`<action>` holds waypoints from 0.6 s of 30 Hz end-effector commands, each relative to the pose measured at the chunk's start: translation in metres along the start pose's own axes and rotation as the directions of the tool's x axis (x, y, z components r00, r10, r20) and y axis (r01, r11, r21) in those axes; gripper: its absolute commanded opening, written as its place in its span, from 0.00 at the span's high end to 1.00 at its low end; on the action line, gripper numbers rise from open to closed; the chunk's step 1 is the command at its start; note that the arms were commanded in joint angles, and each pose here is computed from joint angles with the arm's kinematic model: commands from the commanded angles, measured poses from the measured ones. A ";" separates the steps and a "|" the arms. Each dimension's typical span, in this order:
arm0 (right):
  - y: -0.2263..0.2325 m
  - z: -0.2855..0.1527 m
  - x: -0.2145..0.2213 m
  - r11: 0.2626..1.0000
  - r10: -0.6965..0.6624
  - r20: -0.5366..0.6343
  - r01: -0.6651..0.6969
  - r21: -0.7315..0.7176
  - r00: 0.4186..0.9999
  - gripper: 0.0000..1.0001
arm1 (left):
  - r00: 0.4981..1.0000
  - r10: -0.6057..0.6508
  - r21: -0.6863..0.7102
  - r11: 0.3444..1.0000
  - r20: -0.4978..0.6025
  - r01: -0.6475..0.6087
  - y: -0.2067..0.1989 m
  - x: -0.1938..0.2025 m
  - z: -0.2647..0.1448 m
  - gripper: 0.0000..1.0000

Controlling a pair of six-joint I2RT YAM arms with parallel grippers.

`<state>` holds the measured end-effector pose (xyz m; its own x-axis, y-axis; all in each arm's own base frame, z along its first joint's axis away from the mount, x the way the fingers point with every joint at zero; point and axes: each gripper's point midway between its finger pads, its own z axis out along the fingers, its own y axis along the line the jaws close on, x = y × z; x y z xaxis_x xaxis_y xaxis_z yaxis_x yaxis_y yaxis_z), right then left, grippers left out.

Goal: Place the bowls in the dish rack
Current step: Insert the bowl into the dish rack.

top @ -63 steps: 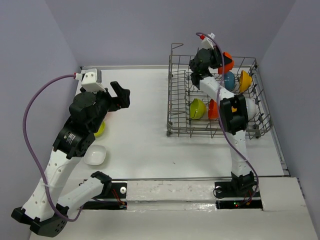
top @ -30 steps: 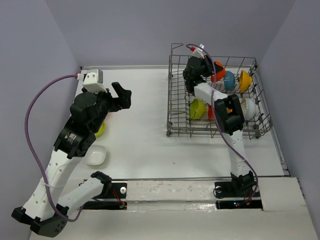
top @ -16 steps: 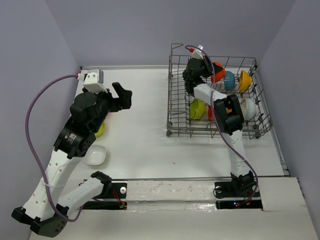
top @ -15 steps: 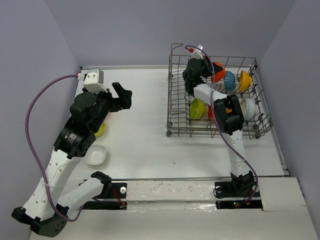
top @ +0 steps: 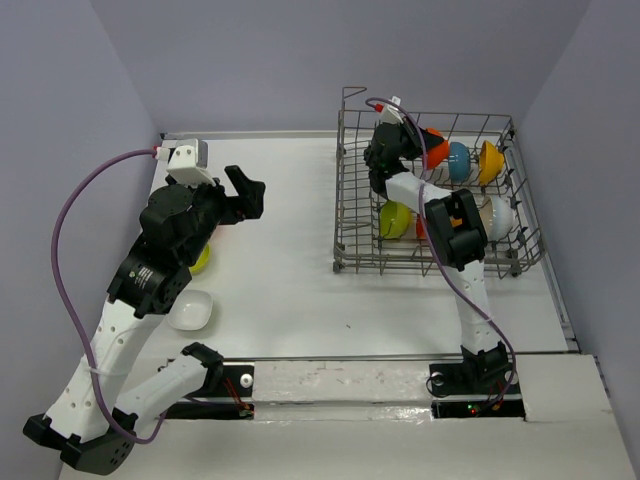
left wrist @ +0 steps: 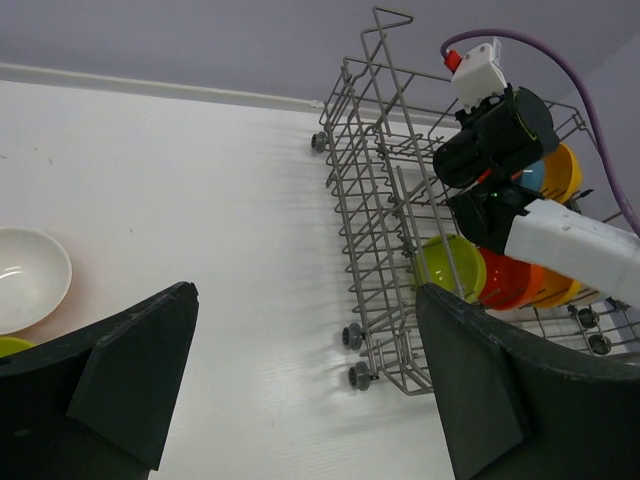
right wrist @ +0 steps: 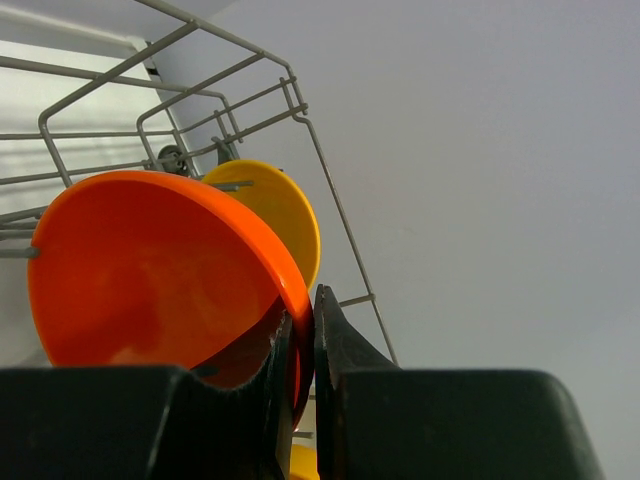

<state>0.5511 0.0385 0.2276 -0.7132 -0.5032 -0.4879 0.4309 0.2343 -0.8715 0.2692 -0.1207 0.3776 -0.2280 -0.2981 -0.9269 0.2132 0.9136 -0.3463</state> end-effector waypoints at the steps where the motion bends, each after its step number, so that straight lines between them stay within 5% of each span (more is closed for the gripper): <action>1: -0.003 -0.003 -0.005 0.999 0.048 0.023 -0.048 0.000 0.999 0.98 | 0.999 -0.006 0.032 0.999 0.052 0.005 -0.006 -0.012 -0.003 0.01; 18: 0.012 -0.002 -0.008 0.999 0.042 0.006 -0.042 -0.001 0.999 0.86 | 0.999 -0.006 0.041 0.999 0.040 0.004 -0.007 -0.009 -0.002 0.01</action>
<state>0.5528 0.0398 0.2278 -0.7158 -0.4984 -0.4892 0.4327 0.2333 -0.8708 0.2680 -0.1225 0.3768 -0.2311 -0.2975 -0.9263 0.2244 0.9102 -0.3483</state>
